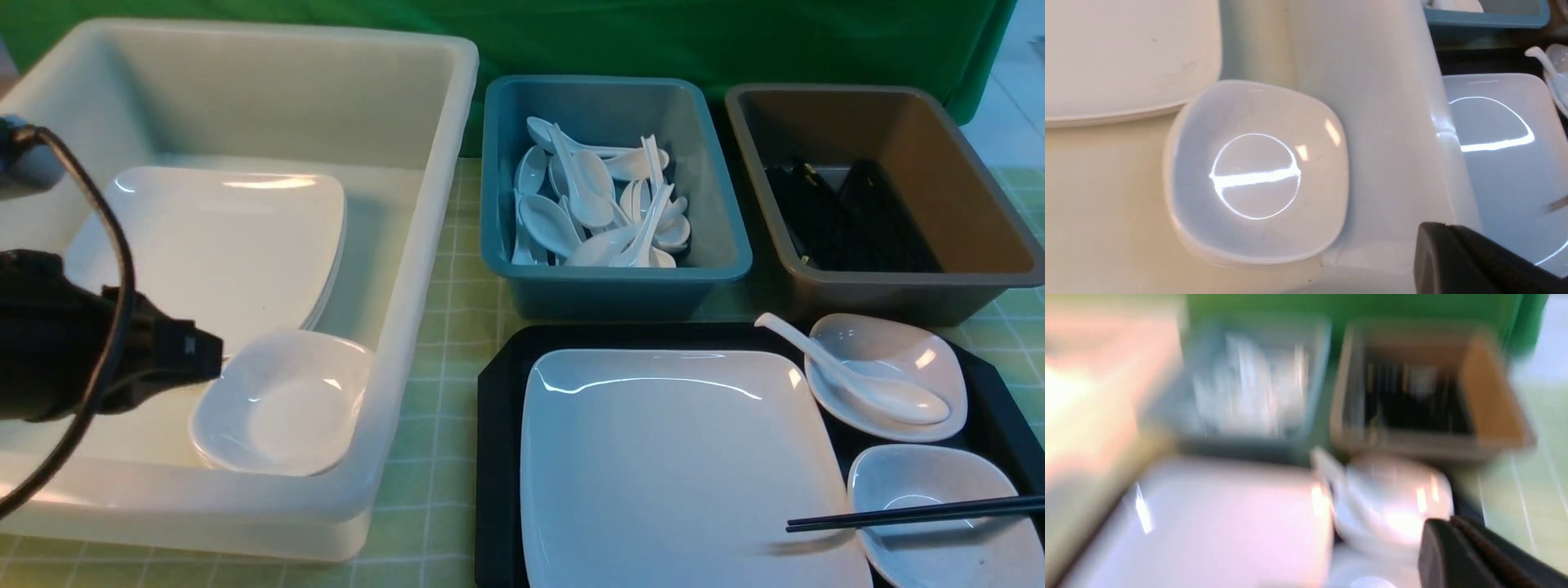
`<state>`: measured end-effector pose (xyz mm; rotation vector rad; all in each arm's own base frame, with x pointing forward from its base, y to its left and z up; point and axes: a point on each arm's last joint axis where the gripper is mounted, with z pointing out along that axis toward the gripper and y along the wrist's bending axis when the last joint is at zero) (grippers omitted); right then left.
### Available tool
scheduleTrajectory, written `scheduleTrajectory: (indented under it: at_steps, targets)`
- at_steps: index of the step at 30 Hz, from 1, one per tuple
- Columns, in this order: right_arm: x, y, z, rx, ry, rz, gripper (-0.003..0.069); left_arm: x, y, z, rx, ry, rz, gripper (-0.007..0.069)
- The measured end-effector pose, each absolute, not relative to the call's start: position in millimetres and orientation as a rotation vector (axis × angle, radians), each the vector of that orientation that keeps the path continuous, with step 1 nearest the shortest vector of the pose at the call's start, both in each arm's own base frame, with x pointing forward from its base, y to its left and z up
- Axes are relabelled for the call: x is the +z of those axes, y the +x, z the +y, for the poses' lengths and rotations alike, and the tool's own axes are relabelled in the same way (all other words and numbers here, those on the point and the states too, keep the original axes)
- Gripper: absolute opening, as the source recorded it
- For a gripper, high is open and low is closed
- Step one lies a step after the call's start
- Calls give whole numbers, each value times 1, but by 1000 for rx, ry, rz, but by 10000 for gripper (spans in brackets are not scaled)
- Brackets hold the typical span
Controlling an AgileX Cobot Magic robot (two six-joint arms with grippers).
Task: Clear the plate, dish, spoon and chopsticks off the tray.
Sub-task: Use the right arm to grab a pair of chopsticks from the plate
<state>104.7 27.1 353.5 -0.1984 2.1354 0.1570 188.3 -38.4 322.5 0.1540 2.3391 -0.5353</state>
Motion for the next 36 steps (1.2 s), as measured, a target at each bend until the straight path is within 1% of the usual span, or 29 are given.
scheduleTrajectory:
  at_steps: [1, 2, 3, 4, 6, 8, 12, 14, 15, 17, 18, 20, 22, 23, 24, 26, 30, 36]
  targets:
    - [356, 115, 31, 98, -261, 2231, -7, 322, 192, -42, -549, 175, 2350, -17]
    - [352, 120, 33, 75, -284, 2296, -8, 323, 192, -43, -555, 188, 2354, -17]
    - [348, 141, 40, -38, -412, 2469, -8, 326, 196, -52, -582, 250, 2368, -17]
    - [340, 156, 46, -84, -491, 2562, -8, 330, 198, -61, -605, 301, 2374, -17]
    - [328, 180, 56, -124, -631, 2656, -8, 334, 200, -76, -644, 388, 2394, -17]
    - [314, 196, 63, -152, -757, 2710, -9, 338, 199, -93, -664, 483, 2405, -17]
    - [279, 224, 72, -200, -1027, 2808, 0, 338, 190, -123, -676, 685, 2419, -17]
    - [263, 233, 76, -208, -1116, 2839, 42, 335, 184, -134, -668, 776, 2420, -17]
    - [256, 237, 77, -209, -1162, 2847, 81, 334, 182, -137, -662, 809, 2418, -17]
    - [247, 243, 79, -210, -1233, 2850, 181, 333, 180, -140, -652, 838, 2416, -17]
    - [241, 246, 81, -212, -1287, 2845, 262, 333, 180, -140, -644, 847, 2417, -17]
    - [233, 250, 82, -214, -1364, 2838, 372, 332, 180, -140, -622, 858, 2414, -17]
    - [222, 256, 84, -222, -1465, 2819, 498, 332, 181, -139, -602, 866, 2414, -17]
    - [221, 257, 84, -224, -1471, 2816, 506, 332, 181, -139, -601, 866, 2414, -17]
    - [216, 260, 84, -243, -1506, 2798, 541, 331, 181, -139, -598, 868, 2414, -17]
    - [209, 266, 84, -269, -1532, 2773, 567, 331, 181, -139, -594, 869, 2414, -17]
    - [196, 275, 86, -288, -1570, 2747, 579, 331, 182, -139, -590, 868, 2410, -17]
    - [176, 280, 87, -301, -1628, 2781, 580, 332, 183, -139, -587, 860, 2397, -17]
